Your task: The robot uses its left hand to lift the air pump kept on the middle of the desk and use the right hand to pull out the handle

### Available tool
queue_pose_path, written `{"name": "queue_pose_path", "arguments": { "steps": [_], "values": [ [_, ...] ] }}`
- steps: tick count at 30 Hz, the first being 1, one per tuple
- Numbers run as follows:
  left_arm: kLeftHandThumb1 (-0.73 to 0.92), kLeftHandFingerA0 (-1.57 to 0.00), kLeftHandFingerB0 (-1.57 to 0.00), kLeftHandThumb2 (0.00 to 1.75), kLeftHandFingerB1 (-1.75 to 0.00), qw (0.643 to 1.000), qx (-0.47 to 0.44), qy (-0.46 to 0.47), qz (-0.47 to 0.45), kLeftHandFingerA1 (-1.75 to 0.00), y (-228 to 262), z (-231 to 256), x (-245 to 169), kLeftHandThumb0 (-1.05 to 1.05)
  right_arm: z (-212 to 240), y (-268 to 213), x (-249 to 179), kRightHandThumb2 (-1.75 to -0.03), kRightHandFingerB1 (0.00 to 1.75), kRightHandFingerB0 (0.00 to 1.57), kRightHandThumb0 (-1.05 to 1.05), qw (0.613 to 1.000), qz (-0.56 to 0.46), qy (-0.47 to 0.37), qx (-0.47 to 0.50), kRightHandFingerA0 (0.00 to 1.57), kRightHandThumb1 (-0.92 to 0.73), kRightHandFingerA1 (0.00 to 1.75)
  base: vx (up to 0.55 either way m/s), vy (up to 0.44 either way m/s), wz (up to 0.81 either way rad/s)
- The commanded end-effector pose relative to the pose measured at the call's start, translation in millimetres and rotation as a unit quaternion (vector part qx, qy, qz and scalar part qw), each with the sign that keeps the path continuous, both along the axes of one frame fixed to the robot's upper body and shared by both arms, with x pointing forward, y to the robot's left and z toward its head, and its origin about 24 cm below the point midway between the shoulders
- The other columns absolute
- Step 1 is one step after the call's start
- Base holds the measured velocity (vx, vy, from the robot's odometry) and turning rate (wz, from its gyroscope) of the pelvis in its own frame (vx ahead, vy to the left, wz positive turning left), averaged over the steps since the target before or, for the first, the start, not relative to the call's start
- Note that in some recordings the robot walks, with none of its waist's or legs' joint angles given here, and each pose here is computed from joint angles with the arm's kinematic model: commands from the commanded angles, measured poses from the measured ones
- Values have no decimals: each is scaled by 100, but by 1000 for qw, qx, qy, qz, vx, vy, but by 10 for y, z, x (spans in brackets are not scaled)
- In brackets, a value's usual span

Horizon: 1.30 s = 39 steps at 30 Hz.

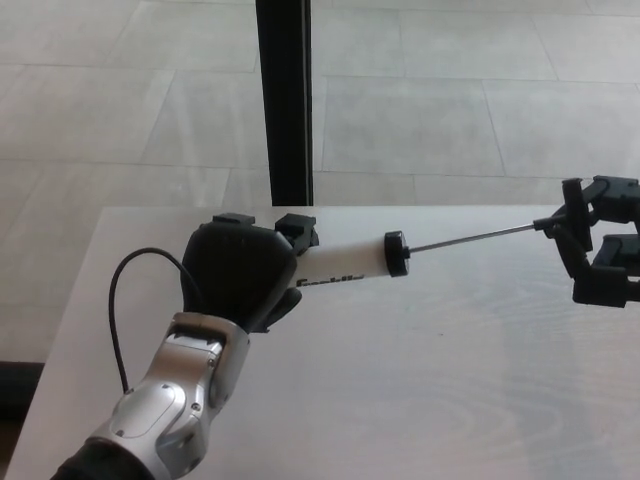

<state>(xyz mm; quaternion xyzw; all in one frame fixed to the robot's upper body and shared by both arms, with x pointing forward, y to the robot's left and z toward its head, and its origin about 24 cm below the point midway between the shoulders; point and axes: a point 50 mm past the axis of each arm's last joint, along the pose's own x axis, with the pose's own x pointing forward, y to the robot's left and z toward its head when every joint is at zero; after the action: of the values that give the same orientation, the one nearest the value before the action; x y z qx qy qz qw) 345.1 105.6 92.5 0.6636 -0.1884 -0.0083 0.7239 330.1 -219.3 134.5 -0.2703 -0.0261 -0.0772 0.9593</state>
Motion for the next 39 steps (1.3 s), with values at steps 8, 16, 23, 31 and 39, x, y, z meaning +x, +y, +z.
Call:
{"name": "queue_pose_path", "arguments": {
  "steps": [8, 16, 23, 31, 39],
  "values": [
    [73, -77, -63, 72, -65, 1000, 15, 12, 8, -147, 92, -63, -18, -30, 12, -87, -55, -56, 17, 0, -63, 990, 92, 110, -7, 63, -54, 58, 0, 0, 0],
    [70, -76, -70, 73, -76, 1000, 9, 19, 13, -152, 77, -62, -15, -28, -32, -217, -87, -65, 0, 0, -105, 973, 121, 172, -89, 0, -70, 0, 0, 0, 0],
    [67, -80, -77, 79, -96, 999, 23, 26, 17, -153, 71, -81, -33, -28, 3, -409, -106, -64, 0, 0, -105, 982, 80, 163, -43, 0, -72, 0, 0, 0, 0],
    [58, -90, -79, 86, -129, 999, 19, 36, -3, -169, 91, -341, -182, -19, 33, -526, -96, -64, 0, 0, -98, 993, 34, 114, 12, 0, -79, 0, 0, 0, 0],
    [69, -73, -70, 68, -75, 948, 72, 302, 65, -113, 253, -891, -419, -26, 37, -594, -124, -64, 0, 0, -94, 996, 12, 87, 32, 0, -80, 0, 0, 0, 0]
  ]
}}
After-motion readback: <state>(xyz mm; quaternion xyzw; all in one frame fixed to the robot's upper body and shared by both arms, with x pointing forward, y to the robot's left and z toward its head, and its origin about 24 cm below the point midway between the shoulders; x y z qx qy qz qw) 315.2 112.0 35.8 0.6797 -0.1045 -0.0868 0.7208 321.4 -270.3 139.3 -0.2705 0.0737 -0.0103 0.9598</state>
